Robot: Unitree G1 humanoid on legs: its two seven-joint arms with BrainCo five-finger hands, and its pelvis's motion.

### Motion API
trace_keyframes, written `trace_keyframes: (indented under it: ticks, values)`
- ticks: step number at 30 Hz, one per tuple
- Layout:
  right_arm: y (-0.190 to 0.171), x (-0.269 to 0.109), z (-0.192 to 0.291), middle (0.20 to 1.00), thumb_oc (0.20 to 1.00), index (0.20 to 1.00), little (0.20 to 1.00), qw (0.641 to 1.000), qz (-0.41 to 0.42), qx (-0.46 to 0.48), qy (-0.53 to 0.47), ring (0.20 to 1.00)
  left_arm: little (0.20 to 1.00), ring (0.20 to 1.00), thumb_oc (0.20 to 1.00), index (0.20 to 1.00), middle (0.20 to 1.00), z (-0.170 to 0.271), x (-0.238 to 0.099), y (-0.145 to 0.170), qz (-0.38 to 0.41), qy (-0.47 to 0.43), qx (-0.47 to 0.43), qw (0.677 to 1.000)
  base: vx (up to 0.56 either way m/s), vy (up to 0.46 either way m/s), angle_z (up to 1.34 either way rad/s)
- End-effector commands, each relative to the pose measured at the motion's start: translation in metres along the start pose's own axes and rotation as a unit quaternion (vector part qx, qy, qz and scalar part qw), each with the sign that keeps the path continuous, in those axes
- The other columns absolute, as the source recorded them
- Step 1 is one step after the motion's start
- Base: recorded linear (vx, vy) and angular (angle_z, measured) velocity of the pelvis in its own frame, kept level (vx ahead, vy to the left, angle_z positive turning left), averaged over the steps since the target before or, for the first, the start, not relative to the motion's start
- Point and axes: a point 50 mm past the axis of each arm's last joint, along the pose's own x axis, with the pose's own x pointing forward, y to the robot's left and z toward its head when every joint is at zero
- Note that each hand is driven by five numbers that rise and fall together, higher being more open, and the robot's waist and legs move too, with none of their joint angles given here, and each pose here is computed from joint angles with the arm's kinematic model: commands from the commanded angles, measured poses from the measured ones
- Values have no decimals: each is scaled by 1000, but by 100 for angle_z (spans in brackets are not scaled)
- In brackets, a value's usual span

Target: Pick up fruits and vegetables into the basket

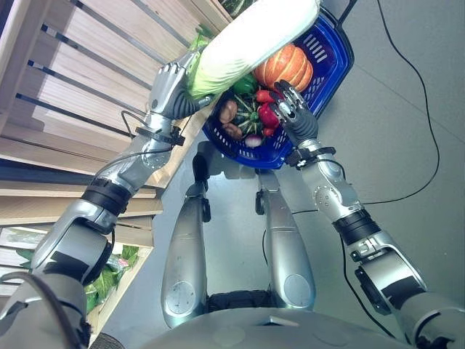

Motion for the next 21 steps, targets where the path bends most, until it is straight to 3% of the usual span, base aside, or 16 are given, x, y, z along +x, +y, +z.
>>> trace_keyframes:
  ticks: [1,21]
  values:
    - [24,4,28,1000,1000,1000,1000,996,70,9,-59,1000,200,200,200,200,200,40,19,14,26,-114,-39,992,0,0,0]
    - [43,7,45,1000,1000,1000,1000,986,123,45,-101,1000,200,200,200,200,200,57,22,-10,-111,-123,-66,984,0,0,0]
